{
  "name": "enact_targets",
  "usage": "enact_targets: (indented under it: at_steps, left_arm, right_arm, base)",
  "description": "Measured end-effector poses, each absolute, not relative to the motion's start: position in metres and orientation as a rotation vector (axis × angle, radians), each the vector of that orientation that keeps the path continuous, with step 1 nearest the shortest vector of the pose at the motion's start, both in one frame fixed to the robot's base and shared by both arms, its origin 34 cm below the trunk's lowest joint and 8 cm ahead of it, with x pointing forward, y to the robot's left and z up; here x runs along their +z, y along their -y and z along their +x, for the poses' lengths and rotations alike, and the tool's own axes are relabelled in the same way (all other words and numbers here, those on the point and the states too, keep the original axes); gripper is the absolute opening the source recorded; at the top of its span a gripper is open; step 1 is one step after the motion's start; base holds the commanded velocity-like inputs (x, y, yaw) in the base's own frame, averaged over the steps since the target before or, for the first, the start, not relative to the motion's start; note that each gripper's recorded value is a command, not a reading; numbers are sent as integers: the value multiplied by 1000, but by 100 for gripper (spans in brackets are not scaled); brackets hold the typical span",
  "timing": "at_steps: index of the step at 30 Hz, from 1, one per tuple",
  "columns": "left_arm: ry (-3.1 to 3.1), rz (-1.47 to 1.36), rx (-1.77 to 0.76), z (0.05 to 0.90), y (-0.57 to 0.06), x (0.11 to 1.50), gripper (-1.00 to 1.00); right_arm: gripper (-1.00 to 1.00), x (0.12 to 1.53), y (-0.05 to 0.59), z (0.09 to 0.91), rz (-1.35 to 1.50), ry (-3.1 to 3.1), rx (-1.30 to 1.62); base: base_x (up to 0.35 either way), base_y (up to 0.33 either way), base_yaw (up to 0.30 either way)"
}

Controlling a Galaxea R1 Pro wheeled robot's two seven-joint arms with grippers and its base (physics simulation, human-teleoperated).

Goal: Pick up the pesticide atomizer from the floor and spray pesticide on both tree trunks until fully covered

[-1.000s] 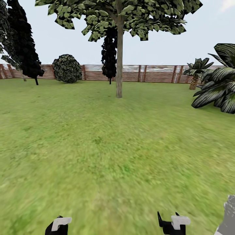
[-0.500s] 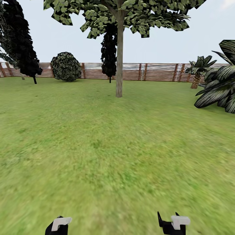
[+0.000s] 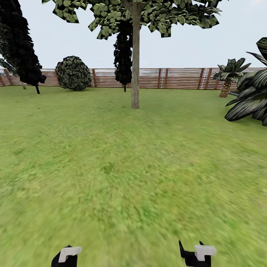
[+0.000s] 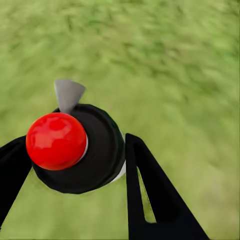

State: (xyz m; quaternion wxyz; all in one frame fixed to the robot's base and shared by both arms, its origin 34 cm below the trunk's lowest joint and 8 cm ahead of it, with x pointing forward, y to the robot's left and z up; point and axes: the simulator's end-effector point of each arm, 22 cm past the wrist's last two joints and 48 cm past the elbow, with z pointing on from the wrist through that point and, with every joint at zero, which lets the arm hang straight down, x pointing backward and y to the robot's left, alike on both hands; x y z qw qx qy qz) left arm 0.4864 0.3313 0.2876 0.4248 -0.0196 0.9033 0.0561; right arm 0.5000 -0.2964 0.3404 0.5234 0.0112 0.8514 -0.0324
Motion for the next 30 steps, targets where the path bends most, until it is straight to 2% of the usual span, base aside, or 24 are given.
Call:
enact_targets:
  at_steps: [30]
  left_arm:
    - [-2259,-50,140,486,-331,288,-100]
  right_arm:
    - [100,340,296,499,27,-2040,-77]
  base:
    - [340,0,0]
